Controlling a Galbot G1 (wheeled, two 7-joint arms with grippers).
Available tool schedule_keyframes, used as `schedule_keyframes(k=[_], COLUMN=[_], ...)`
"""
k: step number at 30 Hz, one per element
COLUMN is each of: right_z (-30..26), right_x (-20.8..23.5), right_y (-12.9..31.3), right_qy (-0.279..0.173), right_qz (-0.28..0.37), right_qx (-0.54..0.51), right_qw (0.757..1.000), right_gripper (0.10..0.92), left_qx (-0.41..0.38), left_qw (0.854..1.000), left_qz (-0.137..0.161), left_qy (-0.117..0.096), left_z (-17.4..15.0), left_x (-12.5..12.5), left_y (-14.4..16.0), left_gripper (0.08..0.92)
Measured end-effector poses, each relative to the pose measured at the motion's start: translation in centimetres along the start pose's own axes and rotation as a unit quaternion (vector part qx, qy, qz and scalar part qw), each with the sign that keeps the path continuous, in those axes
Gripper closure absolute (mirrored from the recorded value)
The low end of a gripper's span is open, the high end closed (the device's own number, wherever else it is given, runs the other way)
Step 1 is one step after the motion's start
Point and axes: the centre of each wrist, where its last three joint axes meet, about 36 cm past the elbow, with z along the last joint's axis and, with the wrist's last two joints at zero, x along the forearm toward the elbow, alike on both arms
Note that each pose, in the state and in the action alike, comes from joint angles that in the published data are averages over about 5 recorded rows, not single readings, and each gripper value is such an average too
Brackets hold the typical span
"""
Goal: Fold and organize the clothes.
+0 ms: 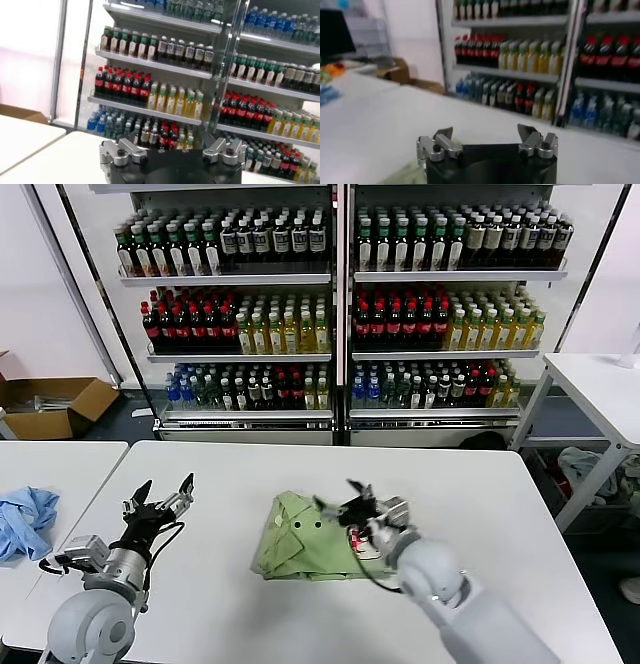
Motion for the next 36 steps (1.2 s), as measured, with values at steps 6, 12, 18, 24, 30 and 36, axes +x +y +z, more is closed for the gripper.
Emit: schedule_keyframes(k=[6, 12, 18, 24, 30, 36], right_z=[-0.8, 1.0, 3.9, 5.8, 6.7, 8.0], right_x=[5.4, 12.0, 18.4, 23.0, 25.1, 25.7], right_y=[-3.9, -8.1, -10.5, -10.8, -9.8, -8.5], right_qy=[-0.056, -0.095, -0.113, -0.119, -0.119, -0.109], right_qz=[0.052, 0.13, 0.198, 0.24, 0.252, 0.252], right_qx=[-0.03, -0.066, -0.083, -0.089, -0.084, -0.078], right_qw=[0.997, 0.985, 0.97, 0.959, 0.957, 0.958], right_gripper=[0.2, 0.2, 0.2, 0.2, 0.2, 0.2], left_qx=[-0.008, -0.014, -0.018, -0.022, -0.031, -0.057], left_qw=[1.0, 0.999, 0.999, 0.998, 0.998, 0.996], left_qz=[0.016, 0.027, 0.034, 0.038, 0.04, 0.036], left_qy=[-0.011, -0.024, -0.034, -0.043, -0.045, -0.054], left_z=[-0.1, -0.2, 0.0, 0.4, 1.4, 2.2], left_x=[0.7, 1.7, 2.8, 3.8, 4.5, 5.3], left_y=[1.0, 2.0, 2.9, 3.8, 4.3, 5.0], left_gripper=[0.177, 0.177, 0.177, 0.177, 0.177, 0.177])
